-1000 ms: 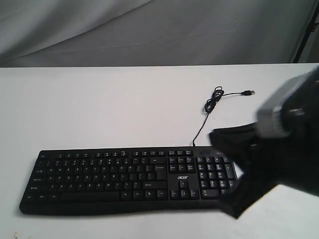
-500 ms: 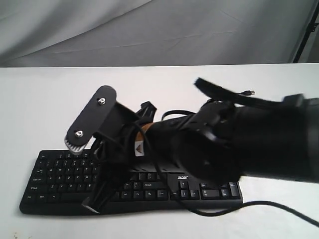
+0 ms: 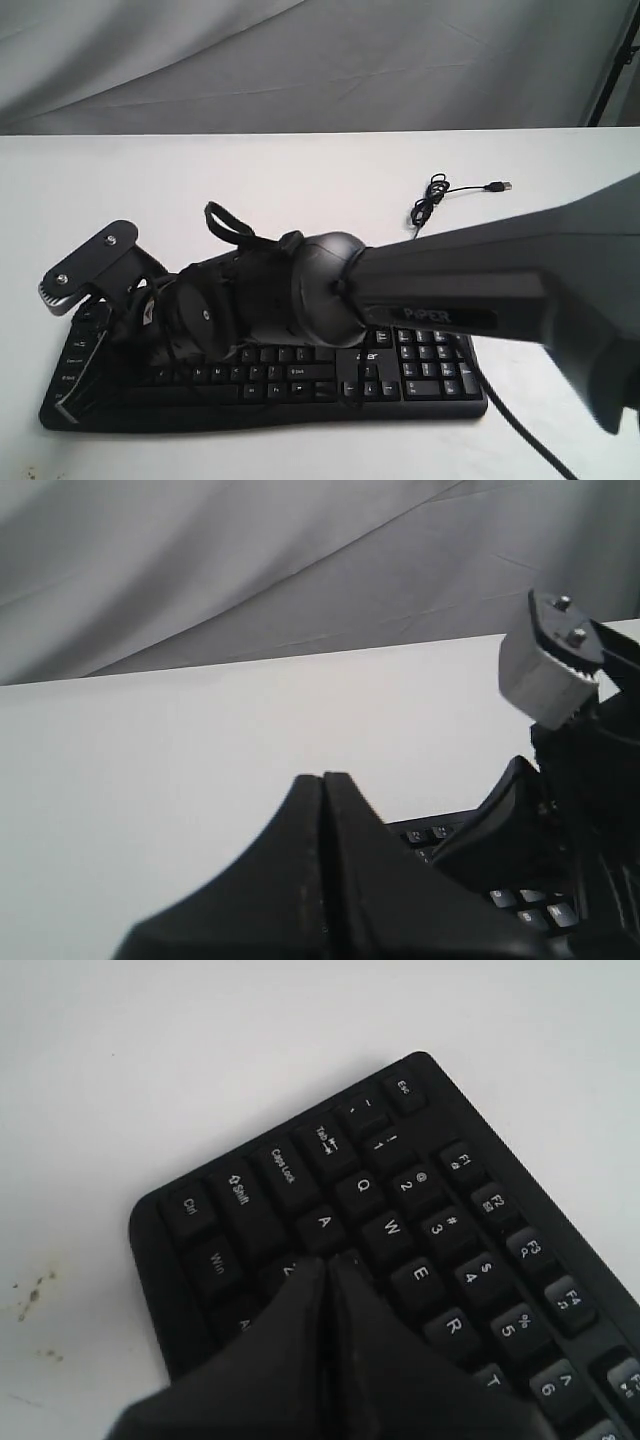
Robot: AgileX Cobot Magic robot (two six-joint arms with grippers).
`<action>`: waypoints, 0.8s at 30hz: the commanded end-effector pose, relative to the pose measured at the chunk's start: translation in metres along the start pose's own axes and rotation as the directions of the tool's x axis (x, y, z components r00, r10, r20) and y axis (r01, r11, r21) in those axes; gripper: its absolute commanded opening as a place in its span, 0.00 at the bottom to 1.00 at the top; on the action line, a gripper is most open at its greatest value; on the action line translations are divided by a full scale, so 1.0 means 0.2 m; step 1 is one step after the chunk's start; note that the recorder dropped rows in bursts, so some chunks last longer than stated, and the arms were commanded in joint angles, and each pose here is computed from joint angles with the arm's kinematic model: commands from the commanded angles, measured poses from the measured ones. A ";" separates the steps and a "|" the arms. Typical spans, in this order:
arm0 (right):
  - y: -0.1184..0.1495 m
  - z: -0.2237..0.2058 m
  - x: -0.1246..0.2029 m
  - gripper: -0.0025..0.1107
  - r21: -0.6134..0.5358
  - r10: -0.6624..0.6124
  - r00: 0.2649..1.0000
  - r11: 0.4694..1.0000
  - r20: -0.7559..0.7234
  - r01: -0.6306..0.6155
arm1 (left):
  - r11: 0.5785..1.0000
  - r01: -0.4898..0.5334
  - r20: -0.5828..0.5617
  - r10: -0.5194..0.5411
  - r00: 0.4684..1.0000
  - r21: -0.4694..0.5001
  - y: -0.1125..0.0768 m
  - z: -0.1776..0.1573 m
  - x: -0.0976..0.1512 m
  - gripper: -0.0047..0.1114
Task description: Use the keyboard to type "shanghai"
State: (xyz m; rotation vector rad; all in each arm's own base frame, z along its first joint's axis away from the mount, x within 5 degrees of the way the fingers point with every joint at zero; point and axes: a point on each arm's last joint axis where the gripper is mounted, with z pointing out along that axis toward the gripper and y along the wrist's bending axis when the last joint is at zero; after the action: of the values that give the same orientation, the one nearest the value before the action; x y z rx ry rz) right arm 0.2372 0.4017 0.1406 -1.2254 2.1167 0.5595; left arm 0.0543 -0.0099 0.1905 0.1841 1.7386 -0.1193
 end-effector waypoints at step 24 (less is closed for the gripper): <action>-0.06 0.13 -0.02 0.02 -0.034 -0.270 0.962 0.963 -0.048 0.268 | 1.000 0.001 0.004 -0.001 1.000 0.004 0.00 0.00 0.00 0.04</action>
State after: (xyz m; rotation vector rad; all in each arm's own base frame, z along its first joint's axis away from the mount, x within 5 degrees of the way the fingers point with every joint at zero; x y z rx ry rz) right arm 0.2540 0.4166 0.1227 -1.5064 1.9550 0.4505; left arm 0.0543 -0.0099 0.1905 0.1841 1.7386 -0.1193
